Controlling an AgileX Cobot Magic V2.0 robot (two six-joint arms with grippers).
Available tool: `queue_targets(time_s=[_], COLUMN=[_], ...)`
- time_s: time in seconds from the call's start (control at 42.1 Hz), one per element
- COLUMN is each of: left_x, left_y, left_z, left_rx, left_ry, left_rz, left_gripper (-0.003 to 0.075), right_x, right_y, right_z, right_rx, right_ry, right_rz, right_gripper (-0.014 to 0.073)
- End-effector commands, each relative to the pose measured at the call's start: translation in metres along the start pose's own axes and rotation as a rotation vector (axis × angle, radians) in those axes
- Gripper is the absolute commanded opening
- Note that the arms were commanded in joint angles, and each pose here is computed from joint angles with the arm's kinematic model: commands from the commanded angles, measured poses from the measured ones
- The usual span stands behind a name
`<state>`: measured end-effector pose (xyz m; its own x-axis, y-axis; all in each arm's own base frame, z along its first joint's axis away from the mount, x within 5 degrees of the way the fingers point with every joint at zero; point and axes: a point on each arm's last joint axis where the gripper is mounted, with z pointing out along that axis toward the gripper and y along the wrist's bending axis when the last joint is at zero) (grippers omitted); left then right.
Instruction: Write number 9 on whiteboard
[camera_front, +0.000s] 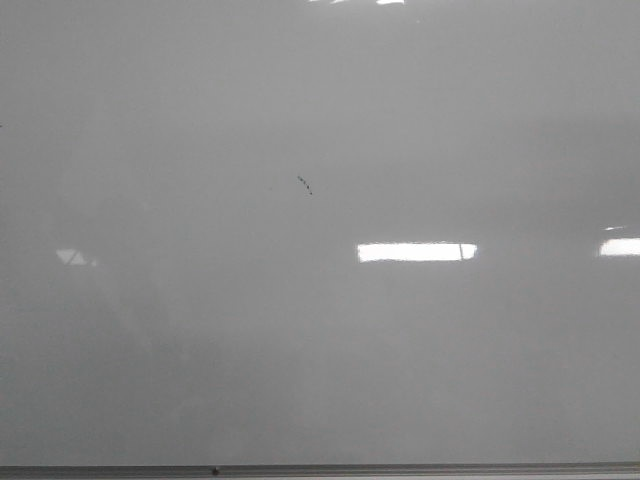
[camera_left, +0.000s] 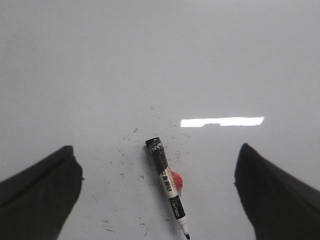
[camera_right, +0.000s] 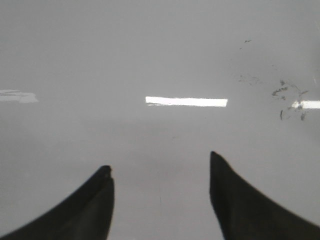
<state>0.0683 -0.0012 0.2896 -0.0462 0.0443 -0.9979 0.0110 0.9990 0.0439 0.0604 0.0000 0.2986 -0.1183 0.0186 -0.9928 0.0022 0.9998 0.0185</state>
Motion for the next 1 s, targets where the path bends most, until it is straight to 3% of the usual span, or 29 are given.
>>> queue_targets(time_s=[0.0, 0.142, 0.38, 0.594, 0.974], left_x=[-0.018, -0.016, -0.006, 0.009, 0.055], left_y=[0.001, 0.0, -0.004, -0.009, -0.007], left_z=[0.0, 0.001, 0.035, 0.089, 0.176], left_rx=[-0.009, 0.002, 0.056, 0.072, -0.029], left_ry=[-0.093, -0.067, 0.273, 0.507, 0.623], left_rz=[-0.012, -0.049, -0.125, -0.31, -0.309], left_gripper=[0.0681, 0.0681, 0.0681, 0.0681, 0.0681], right_x=[-0.018, -0.018, -0.018, -0.018, -0.018], right_y=[0.0, 0.0, 0.0, 0.0, 0.0], right_z=[-0.001, -0.001, -0.001, -0.001, -0.001], right_rx=[0.0, 0.0, 0.0, 0.0, 0.0], right_ry=[-0.098, -0.094, -0.094, -0.094, -0.094], right_rz=[-0.01, -0.01, -0.01, -0.01, -0.01], right_gripper=[0.0578, 0.0576, 0.0576, 0.0576, 0.0573])
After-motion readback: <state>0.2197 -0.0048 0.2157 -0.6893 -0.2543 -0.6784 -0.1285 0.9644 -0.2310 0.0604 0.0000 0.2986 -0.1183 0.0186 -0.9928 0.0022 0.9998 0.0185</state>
